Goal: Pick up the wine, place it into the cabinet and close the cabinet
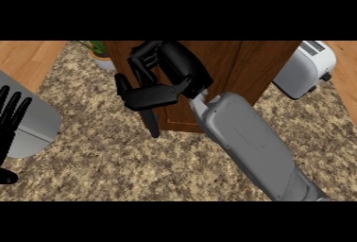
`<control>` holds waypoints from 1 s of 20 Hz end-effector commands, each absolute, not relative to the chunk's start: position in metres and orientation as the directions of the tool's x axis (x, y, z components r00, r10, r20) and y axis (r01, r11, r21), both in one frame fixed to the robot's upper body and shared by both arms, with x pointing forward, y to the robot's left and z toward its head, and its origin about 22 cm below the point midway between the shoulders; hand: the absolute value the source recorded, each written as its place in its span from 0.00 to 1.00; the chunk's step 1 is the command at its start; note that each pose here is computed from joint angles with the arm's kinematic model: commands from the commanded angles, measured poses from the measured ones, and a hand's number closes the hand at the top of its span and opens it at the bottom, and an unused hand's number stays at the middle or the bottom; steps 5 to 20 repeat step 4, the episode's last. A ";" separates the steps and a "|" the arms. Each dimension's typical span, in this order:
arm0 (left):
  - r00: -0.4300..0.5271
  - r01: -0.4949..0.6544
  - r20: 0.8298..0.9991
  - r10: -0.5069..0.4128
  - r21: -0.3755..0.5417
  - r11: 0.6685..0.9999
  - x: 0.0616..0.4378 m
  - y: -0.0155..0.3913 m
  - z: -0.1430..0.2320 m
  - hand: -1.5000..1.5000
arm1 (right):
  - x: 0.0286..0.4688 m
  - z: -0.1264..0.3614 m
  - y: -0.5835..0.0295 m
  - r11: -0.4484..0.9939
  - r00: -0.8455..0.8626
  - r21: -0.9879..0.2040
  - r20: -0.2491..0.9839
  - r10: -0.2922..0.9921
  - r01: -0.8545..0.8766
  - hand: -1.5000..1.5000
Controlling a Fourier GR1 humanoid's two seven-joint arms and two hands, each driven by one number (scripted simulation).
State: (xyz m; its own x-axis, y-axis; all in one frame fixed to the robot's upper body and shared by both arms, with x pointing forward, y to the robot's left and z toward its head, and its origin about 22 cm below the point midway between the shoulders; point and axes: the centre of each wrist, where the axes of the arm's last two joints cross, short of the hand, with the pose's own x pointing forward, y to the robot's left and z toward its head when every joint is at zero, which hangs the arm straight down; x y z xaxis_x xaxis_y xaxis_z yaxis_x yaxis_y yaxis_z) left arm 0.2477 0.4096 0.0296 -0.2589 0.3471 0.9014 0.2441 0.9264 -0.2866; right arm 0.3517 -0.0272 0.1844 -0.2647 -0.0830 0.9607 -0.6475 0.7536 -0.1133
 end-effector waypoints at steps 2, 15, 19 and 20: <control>-0.241 0.248 0.905 0.350 -0.291 0.924 0.244 0.407 0.023 0.00 | 0.391 0.190 -0.065 0.869 -0.226 -0.109 0.974 -0.003 -0.482 1.00; -0.258 0.278 0.896 0.360 -0.288 0.917 0.255 0.400 0.040 0.00 | 0.394 0.167 -0.081 0.875 -0.221 -0.108 0.975 0.001 -0.472 1.00; -0.258 0.278 0.896 0.360 -0.288 0.917 0.255 0.400 0.040 0.00 | 0.394 0.167 -0.081 0.875 -0.221 -0.108 0.975 0.001 -0.472 1.00; -0.258 0.278 0.896 0.360 -0.288 0.917 0.255 0.400 0.040 0.00 | 0.394 0.167 -0.081 0.875 -0.221 -0.108 0.975 0.001 -0.472 1.00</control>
